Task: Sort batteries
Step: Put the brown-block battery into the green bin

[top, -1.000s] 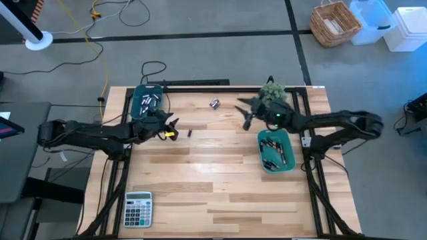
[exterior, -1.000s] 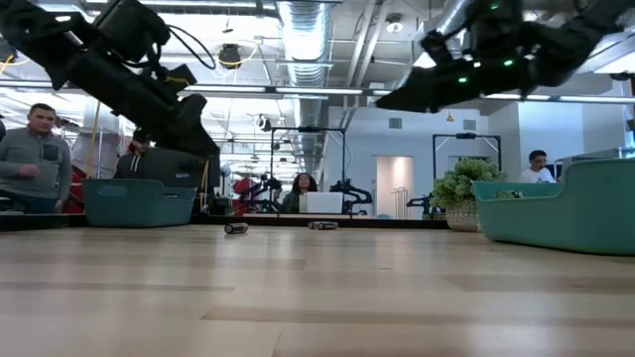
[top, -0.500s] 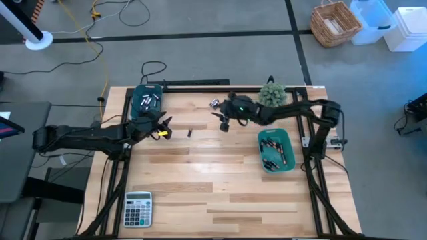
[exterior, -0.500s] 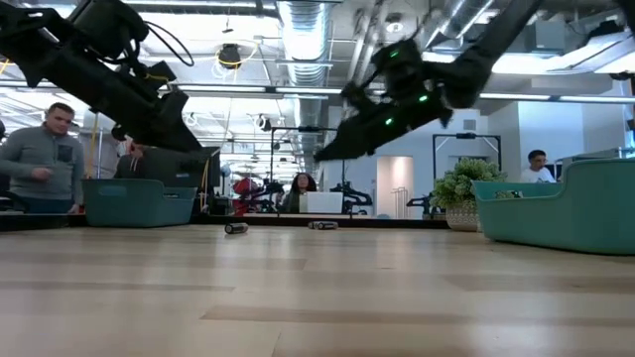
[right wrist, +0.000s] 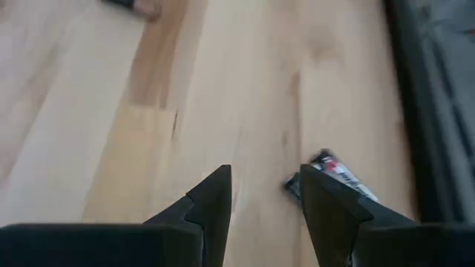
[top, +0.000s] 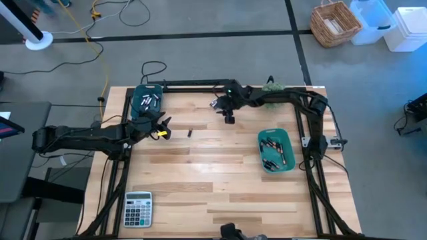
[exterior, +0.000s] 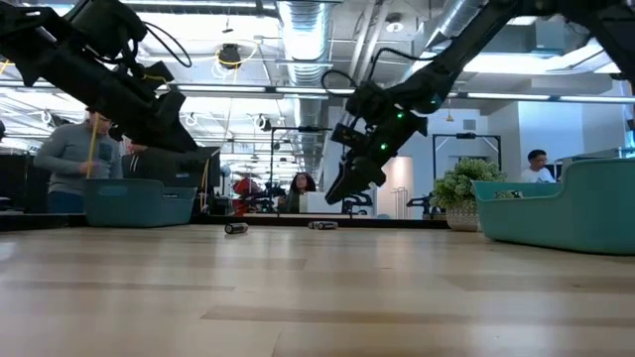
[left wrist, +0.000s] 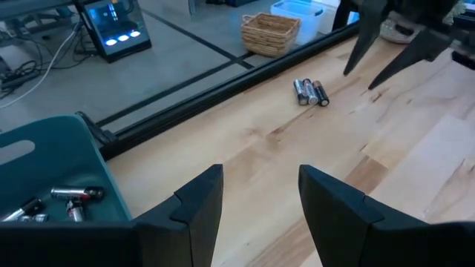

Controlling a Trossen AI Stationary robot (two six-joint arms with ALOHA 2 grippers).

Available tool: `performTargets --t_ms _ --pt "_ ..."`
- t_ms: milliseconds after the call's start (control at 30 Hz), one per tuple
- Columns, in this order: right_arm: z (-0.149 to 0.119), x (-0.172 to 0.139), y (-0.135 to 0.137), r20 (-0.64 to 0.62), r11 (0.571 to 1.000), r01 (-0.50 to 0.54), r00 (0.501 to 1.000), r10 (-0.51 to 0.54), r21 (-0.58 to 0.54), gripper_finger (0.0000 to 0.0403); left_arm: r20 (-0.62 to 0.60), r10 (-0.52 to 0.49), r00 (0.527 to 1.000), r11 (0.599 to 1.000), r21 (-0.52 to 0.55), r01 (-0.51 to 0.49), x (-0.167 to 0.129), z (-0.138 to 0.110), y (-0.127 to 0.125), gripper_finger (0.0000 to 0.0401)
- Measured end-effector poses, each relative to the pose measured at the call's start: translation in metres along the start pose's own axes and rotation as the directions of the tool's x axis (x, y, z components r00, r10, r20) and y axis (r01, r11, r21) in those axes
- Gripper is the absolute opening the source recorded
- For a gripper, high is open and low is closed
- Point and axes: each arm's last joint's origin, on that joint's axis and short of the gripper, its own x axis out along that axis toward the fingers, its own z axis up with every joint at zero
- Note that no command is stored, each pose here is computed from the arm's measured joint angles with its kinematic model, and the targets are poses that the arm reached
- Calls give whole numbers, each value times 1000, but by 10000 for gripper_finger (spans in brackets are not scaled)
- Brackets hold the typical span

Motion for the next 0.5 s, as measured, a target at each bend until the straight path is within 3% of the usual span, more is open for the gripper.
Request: performTargets --t_ms 267,500 --pt "10 24 -13 -92 992 -82 993 73 -92 171 0 1 1000 1000 -5 -1 0 0 0 170" --pt "9 24 -26 -108 988 -75 992 61 -134 171 0 0 1000 1000 -5 0 0 0 0 170"
